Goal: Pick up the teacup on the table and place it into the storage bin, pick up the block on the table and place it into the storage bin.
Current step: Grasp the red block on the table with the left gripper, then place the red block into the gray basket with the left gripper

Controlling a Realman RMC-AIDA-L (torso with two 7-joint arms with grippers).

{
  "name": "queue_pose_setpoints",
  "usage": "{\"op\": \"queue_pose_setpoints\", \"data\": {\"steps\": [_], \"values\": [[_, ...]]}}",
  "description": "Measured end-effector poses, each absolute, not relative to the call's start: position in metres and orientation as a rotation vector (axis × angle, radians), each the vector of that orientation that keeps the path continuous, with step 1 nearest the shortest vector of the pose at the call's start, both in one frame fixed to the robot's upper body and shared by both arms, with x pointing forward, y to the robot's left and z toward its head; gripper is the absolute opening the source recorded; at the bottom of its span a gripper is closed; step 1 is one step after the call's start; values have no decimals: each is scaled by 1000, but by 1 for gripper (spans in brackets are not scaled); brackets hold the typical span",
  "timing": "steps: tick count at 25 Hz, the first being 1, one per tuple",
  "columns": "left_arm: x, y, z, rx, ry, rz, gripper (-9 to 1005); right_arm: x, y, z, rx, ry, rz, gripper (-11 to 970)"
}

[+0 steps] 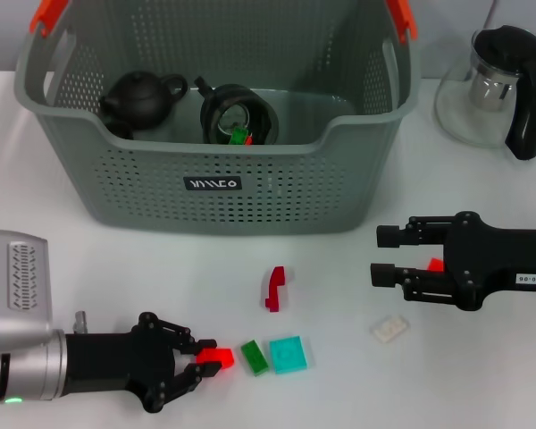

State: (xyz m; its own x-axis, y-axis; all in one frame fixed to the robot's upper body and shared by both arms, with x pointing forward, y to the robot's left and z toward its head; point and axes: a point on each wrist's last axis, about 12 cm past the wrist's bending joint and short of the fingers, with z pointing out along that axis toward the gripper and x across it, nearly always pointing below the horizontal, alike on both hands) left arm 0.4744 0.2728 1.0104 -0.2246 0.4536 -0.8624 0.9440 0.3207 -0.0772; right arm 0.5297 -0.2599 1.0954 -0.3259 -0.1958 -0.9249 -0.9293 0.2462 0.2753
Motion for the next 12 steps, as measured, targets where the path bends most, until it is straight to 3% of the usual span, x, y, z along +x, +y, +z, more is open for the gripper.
{"op": "queue_pose_setpoints", "data": {"steps": [6,12], "values": [[476,276,1015,1225,1840,-830,225,530,-261,1096,-1048,1709,1138,592],[476,285,1039,1164,1817,-958,196,530,-261,1096,-1049,1708,1136,593]]}}
